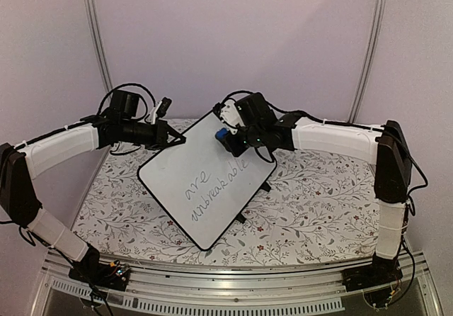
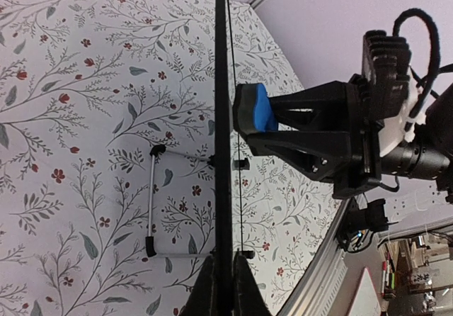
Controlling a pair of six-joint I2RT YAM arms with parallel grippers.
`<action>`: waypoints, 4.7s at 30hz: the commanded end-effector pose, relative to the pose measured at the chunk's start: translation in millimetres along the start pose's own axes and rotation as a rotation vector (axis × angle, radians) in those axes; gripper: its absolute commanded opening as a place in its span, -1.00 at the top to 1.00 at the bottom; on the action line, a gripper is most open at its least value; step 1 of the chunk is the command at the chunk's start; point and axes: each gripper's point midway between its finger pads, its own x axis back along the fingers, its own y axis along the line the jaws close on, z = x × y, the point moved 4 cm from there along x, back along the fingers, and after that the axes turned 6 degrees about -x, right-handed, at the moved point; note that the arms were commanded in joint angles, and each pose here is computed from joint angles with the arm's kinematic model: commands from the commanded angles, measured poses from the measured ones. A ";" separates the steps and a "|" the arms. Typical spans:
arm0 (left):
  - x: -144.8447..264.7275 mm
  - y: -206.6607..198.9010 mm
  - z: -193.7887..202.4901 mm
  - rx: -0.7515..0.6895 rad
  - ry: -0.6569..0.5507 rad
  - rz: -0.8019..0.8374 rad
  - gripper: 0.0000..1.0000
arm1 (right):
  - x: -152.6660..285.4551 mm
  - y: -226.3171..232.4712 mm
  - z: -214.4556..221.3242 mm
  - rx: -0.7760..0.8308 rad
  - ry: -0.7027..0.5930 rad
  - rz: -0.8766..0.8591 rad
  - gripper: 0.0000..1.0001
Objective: Erase the whiteboard
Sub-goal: Erase the whiteboard at the center of the board.
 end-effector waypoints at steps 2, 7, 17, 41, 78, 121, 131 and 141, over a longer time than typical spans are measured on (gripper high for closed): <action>-1.1 -5.3 -5.5 -0.108 -0.029 0.015 1.00 | -11.4 7.5 -7.5 0.031 0.006 -0.013 0.61; -0.6 -4.3 -5.9 -0.106 -0.029 0.015 1.00 | -16.7 7.0 9.7 0.038 0.052 -0.007 0.61; -1.2 -3.7 -5.2 -0.101 -0.027 0.020 1.00 | -5.0 2.5 53.9 0.010 0.122 0.001 0.60; -0.7 -3.8 -5.9 -0.104 -0.029 0.023 1.00 | -31.5 -6.8 -26.9 0.018 -0.036 -0.024 0.60; -3.3 -1.5 -4.2 -0.093 -0.022 0.027 1.00 | -22.1 -6.5 -4.2 -0.027 0.036 -0.069 0.58; -3.9 -2.1 -3.4 -0.094 -0.019 0.031 1.00 | -19.8 -9.0 32.3 -0.021 0.119 -0.068 0.57; -3.7 -2.2 -3.7 -0.095 -0.021 0.029 1.00 | -3.5 -17.3 38.4 -0.055 0.106 -0.071 0.57; -3.2 -2.5 -3.4 -0.096 -0.021 0.029 1.00 | -20.2 -21.6 -16.4 -0.047 0.028 -0.122 0.56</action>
